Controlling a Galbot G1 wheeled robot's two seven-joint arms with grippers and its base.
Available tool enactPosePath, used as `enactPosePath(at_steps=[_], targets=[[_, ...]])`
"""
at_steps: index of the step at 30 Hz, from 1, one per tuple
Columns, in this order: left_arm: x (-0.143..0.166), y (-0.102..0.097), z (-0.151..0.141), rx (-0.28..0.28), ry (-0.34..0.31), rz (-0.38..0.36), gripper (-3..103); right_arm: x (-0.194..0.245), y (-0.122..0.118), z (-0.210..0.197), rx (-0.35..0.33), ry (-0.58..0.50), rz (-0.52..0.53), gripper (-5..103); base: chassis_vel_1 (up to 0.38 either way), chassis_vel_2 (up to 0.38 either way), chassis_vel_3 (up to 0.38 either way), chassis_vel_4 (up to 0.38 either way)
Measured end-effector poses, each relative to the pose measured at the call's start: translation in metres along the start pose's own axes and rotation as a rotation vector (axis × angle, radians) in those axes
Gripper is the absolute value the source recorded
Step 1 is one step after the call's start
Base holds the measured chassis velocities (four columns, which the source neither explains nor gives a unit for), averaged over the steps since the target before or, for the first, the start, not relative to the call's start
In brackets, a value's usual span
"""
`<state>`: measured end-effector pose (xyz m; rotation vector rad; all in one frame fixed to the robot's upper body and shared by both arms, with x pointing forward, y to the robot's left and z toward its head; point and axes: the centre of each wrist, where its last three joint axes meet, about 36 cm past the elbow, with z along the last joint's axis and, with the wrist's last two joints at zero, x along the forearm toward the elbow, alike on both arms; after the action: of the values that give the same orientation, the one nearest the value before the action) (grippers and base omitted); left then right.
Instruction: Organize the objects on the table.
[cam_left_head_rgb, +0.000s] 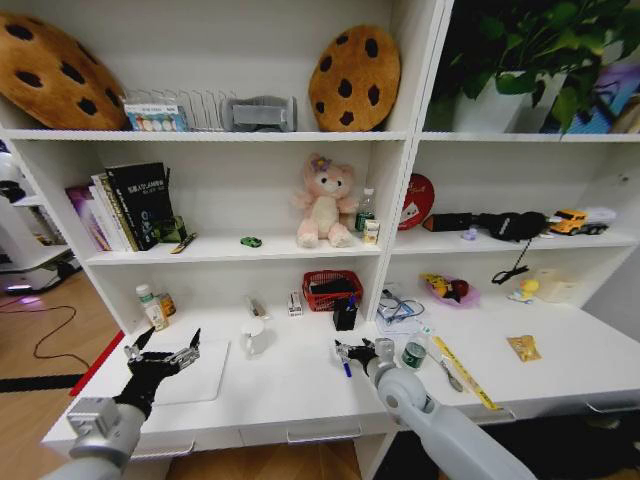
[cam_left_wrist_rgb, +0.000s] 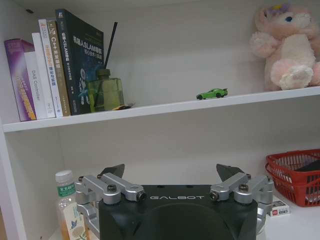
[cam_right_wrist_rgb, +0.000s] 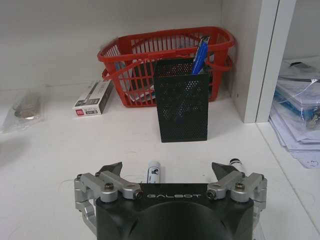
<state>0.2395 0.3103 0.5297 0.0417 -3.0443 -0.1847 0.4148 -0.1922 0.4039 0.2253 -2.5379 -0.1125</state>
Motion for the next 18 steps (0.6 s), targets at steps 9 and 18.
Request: enactPosePath(at_steps=[9,18], targets=[[0.0,0.0,0.0,0.0,0.0,0.0,100,-0.013,0.005,0.004,-0.007,0.024,-0.003,77,0.0,0.0,0.0,0.0],[0.0,0.0,0.0,0.0,0.0,0.0,100,-0.015,0.007,0.008,-0.007,0.035,-0.002,48,0.0,0.0,0.0,0.0]])
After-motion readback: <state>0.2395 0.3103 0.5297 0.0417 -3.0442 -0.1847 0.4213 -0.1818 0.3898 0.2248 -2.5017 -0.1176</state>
